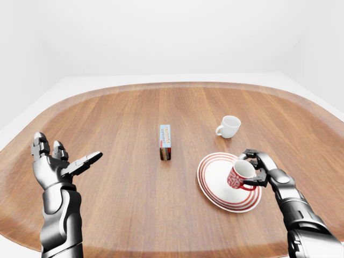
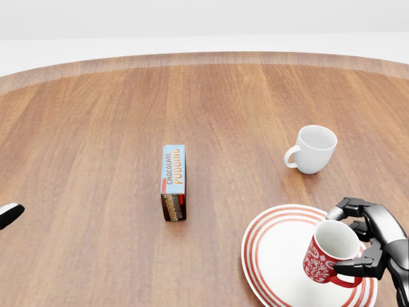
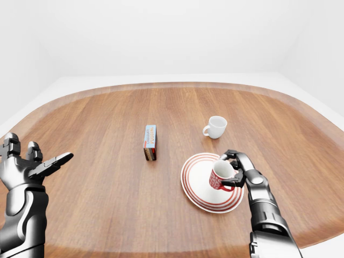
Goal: Pick up the red mug and put it on the plate
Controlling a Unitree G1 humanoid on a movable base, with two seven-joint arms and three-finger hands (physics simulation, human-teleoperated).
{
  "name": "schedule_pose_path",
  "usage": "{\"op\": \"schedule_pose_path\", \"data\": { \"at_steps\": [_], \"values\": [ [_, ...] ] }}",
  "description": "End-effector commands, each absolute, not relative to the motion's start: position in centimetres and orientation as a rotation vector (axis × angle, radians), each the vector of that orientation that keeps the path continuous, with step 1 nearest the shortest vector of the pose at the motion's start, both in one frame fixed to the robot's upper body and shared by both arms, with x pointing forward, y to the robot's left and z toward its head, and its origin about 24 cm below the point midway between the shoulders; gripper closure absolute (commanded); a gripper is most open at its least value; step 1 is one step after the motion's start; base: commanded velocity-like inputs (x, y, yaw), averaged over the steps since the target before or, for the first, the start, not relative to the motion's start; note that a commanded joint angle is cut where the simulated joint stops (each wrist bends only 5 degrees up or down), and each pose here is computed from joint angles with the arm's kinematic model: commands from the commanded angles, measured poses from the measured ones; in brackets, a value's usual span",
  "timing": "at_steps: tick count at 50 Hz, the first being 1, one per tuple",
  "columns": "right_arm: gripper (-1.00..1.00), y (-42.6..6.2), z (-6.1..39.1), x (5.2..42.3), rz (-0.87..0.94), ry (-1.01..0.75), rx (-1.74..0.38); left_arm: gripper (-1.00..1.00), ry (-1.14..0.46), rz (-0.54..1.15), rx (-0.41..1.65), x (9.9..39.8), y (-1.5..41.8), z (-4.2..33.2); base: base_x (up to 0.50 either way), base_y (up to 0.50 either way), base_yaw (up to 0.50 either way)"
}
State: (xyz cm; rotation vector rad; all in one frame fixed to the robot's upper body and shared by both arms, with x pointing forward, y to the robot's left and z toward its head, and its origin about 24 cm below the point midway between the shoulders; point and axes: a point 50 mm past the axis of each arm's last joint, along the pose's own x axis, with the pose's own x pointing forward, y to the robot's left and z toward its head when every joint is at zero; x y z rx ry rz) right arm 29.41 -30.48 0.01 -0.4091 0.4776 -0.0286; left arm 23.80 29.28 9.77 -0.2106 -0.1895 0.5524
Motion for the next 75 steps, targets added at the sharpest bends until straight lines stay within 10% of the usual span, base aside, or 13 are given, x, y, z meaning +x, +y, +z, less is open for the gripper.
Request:
{"op": "schedule_pose_path", "data": {
  "at_steps": [1,5,48,49,52,58,69,75],
  "values": [
    [0.81,-30.6,-0.1,29.4,-0.049,0.481,-0.395,-1.00,-0.187,0.552,-0.210,23.8,29.3,9.7,0.00,0.00,0.00],
    [0.42,-30.6,-0.2,29.4,-0.049,0.486,-0.395,-1.00,-0.188,0.552,-0.210,23.8,29.3,9.7,0.00,0.00,0.00],
    [0.22,-30.4,-1.8,28.8,-0.053,0.578,-0.391,-1.00,-0.185,0.552,-0.209,23.8,29.2,9.6,0.00,0.00,0.00],
    [0.13,-30.4,-1.8,28.8,-0.053,0.578,-0.391,-1.00,-0.183,0.552,-0.209,23.8,29.2,9.6,0.00,0.00,0.00],
    [-1.00,-30.4,-1.5,28.9,-0.051,0.562,-0.392,-1.00,-0.182,0.551,-0.209,23.8,29.2,9.6,0.00,0.00,0.00],
    [-1.00,-30.5,-1.2,29.0,-0.053,0.544,-0.395,-1.00,-0.182,0.551,-0.209,23.8,29.2,9.6,0.00,0.00,0.00],
    [-1.00,-30.8,3.5,29.1,-0.047,0.367,-0.401,-1.00,-0.185,0.552,-0.209,23.8,29.2,9.7,0.00,0.00,0.00],
    [-1.00,-29.1,14.0,26.4,0.005,-0.088,-0.533,-1.00,-0.179,0.551,-0.209,23.8,29.2,9.5,0.00,0.00,0.00]
  ]
}}
